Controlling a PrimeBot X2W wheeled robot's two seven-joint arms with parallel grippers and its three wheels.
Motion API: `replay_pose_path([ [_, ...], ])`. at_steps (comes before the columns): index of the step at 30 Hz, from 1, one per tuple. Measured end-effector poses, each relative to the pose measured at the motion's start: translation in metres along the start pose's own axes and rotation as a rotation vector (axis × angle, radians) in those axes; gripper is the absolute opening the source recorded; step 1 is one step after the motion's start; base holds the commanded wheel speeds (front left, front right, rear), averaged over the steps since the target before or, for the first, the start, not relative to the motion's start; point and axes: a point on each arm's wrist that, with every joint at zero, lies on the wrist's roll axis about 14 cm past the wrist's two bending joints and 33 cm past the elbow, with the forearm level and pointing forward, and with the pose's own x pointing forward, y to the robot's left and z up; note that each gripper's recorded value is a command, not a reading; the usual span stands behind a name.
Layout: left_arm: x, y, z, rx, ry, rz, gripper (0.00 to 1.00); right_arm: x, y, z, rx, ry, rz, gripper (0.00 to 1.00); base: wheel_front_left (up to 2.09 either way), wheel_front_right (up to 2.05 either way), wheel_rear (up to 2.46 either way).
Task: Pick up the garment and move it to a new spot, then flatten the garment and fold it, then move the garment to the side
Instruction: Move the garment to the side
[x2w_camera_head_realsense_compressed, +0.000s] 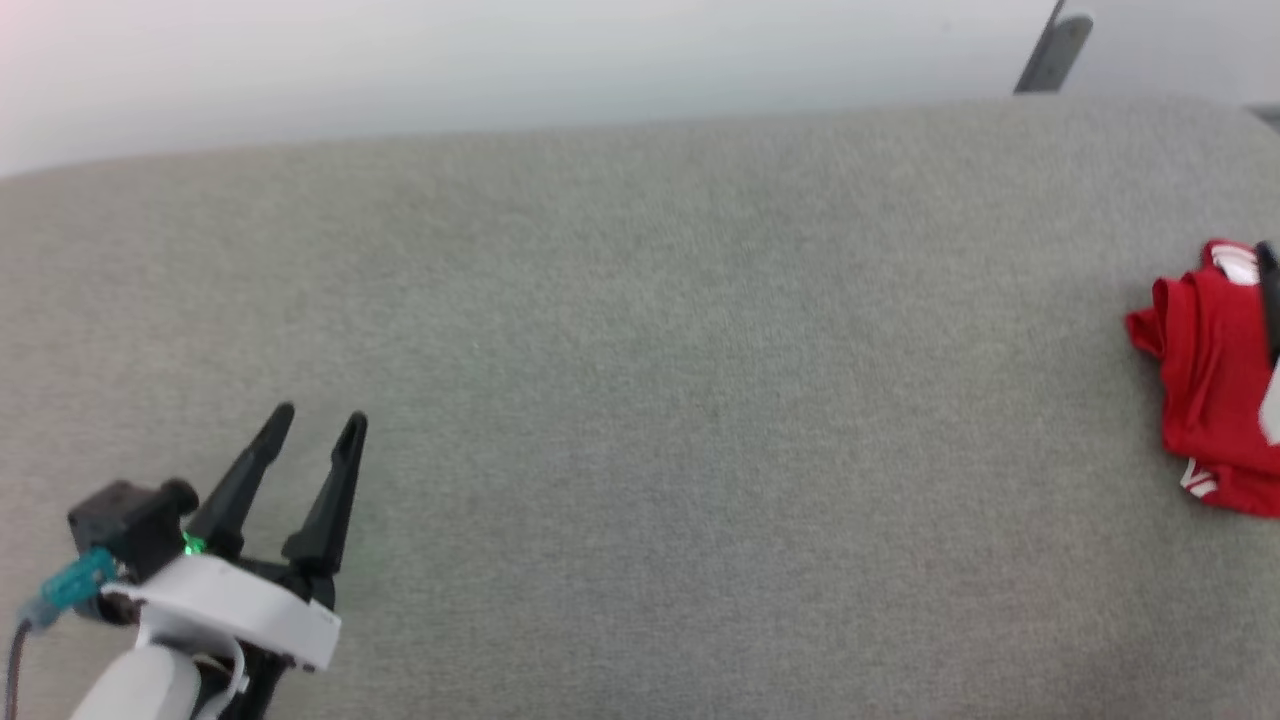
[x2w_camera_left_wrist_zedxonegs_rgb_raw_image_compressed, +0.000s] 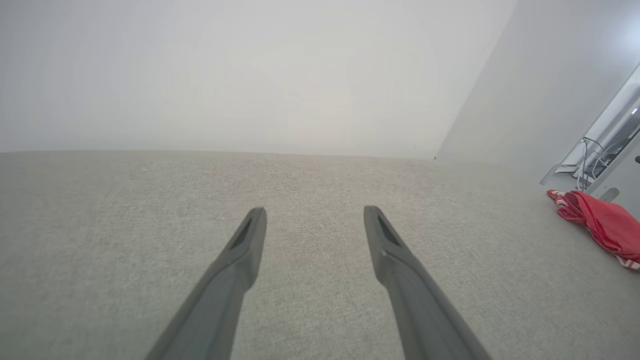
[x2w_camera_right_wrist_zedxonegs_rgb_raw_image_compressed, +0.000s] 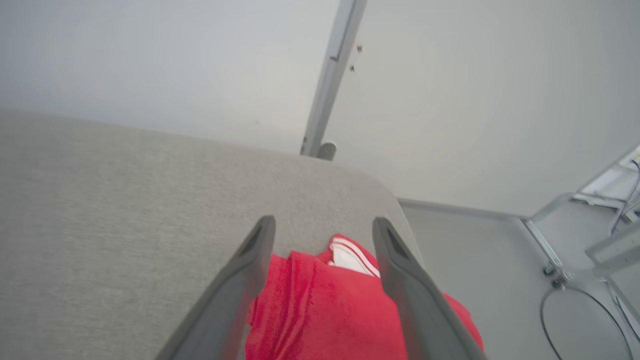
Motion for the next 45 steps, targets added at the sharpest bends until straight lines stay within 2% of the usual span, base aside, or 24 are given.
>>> replay_pose_path([
  [11, -0.076, 0.030, 0.026, 0.048, -0.079, 0.184, 1.00, -0.052, 0.067, 0.009, 0.071, -0.209, 0.156, 1.00, 0.00, 0.00, 0.00],
  [16, -0.109, 0.044, 0.033, 0.099, -0.104, 0.261, 1.00, -0.072, 0.093, 0.026, 0.088, -0.303, 0.207, 1.00, 0.00, 0.00, 0.00],
  [24, -0.147, 0.057, 0.041, 0.148, -0.135, 0.350, 1.00, -0.103, 0.124, 0.026, 0.113, -0.360, 0.252, 1.00, 0.00, 0.00, 0.00],
  [31, -0.164, 0.058, 0.036, 0.149, -0.132, 0.383, 1.00, -0.124, 0.137, 0.013, 0.126, -0.354, 0.262, 1.00, 0.00, 0.00, 0.00],
  [45, -0.163, 0.052, 0.027, 0.123, -0.109, 0.365, 1.00, -0.147, 0.139, -0.009, 0.167, -0.320, 0.230, 1.00, 0.00, 0.00, 0.00],
])
